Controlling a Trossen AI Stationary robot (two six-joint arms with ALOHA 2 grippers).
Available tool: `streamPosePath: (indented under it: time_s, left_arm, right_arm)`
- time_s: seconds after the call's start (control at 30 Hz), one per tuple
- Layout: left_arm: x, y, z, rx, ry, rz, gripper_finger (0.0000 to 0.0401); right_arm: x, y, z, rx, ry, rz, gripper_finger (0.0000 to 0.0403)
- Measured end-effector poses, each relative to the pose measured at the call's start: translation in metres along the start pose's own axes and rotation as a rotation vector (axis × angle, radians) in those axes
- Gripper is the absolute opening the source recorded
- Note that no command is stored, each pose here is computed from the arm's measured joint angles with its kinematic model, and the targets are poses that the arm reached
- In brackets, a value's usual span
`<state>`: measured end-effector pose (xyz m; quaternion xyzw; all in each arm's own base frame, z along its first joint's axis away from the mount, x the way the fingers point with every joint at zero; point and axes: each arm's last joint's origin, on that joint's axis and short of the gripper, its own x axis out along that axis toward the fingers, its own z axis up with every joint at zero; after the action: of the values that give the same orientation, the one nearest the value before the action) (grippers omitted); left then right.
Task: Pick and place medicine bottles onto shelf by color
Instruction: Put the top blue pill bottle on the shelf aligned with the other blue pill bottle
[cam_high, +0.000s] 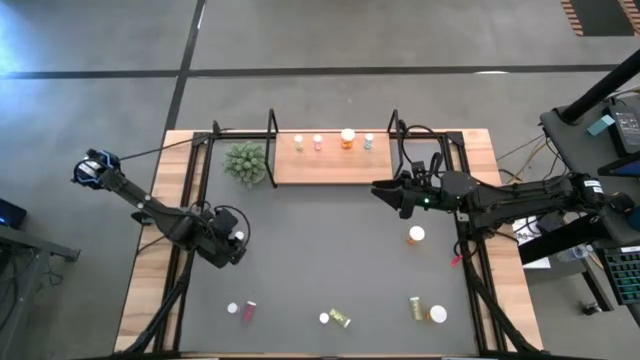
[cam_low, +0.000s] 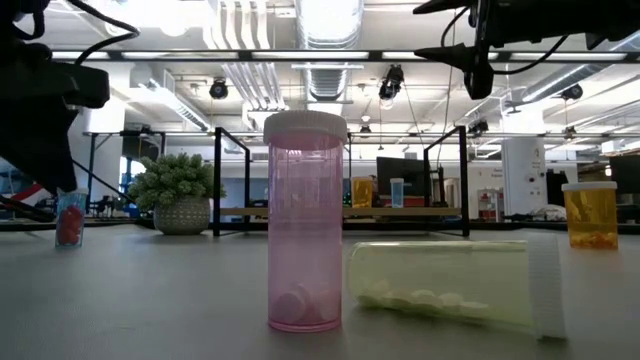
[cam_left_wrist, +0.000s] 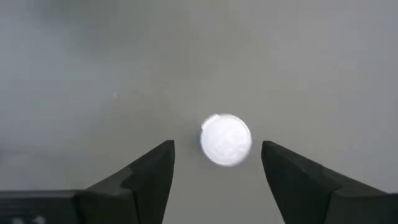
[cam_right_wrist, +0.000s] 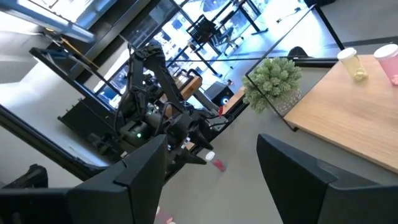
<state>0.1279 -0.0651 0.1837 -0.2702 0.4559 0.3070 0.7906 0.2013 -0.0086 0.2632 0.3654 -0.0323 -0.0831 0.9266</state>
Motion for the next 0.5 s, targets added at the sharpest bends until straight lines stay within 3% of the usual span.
streamPosePath:
  time_s: [0.23,0.5]
  left_arm:
    - [0.013,-0.004,-0.004,0.117,-0.033,0.091,0.0226]
    - [0.029,-0.013,-0.009,0.136,-0.020,0.145,0.0209]
  right_arm:
    - [0.000,0.000,0.000,0.010,-0.001,0.000,0.0238]
    - [0.000,0.000,0.000,0.010,-0.001,-0.001,0.0238]
